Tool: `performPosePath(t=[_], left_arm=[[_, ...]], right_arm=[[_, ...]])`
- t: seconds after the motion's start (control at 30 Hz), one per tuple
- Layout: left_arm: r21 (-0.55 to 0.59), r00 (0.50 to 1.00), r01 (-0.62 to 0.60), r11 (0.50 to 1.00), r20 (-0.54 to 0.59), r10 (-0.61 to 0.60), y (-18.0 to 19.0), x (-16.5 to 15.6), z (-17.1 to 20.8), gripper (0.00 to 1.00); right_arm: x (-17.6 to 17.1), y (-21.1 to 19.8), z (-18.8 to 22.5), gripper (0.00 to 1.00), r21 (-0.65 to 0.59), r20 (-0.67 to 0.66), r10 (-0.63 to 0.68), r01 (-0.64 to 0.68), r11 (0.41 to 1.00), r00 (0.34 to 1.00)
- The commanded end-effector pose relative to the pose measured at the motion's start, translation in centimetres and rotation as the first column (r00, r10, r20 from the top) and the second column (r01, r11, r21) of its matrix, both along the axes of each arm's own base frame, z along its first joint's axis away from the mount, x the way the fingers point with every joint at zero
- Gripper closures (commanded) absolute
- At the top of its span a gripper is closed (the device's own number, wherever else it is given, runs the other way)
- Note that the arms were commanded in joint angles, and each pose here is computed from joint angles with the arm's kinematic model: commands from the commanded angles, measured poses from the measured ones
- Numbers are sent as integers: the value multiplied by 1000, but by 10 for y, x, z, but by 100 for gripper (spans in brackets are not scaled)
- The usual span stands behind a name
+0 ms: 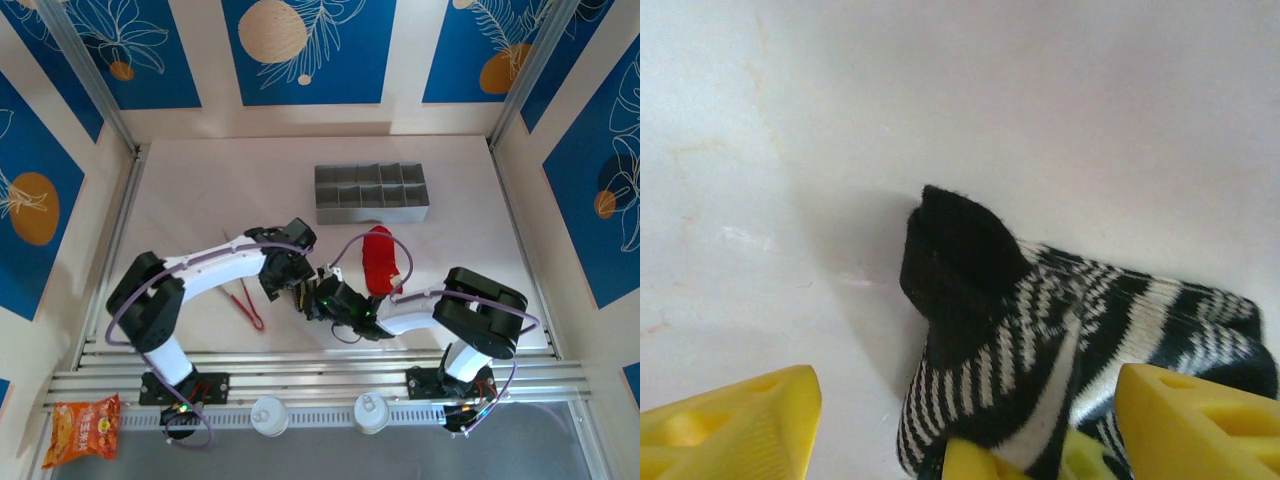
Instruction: Roll the socks
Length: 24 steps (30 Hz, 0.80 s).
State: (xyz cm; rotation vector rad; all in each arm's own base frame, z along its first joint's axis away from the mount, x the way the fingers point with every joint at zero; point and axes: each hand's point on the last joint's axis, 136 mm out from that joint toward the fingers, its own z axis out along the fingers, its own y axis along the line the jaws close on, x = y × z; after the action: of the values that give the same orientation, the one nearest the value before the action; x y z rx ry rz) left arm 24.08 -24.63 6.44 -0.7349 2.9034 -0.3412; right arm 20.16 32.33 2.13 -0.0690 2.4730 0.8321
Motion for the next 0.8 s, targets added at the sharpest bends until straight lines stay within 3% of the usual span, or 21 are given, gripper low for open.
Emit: performPosePath(t=[0.0,0.23,0.37,0.77], left_arm=[[-5,994,73,997,80,-73,10,5,7,27],[-49,988,128,991,94,-123,23,-15,-2,48],[-106,981,154,982,132,-140,11,-10,-6,48],[-83,969,237,968,88,-230,-4,-6,-31,45]], right_arm=[[-76,-112,-106,100,-431,-371,-87,-88,898,925],[-93,-121,-125,100,-452,-433,-114,-106,885,894],[-98,-127,-130,100,-467,-439,-145,-87,880,887],[-106,-138,-142,100,-526,-432,-190,-76,847,882]])
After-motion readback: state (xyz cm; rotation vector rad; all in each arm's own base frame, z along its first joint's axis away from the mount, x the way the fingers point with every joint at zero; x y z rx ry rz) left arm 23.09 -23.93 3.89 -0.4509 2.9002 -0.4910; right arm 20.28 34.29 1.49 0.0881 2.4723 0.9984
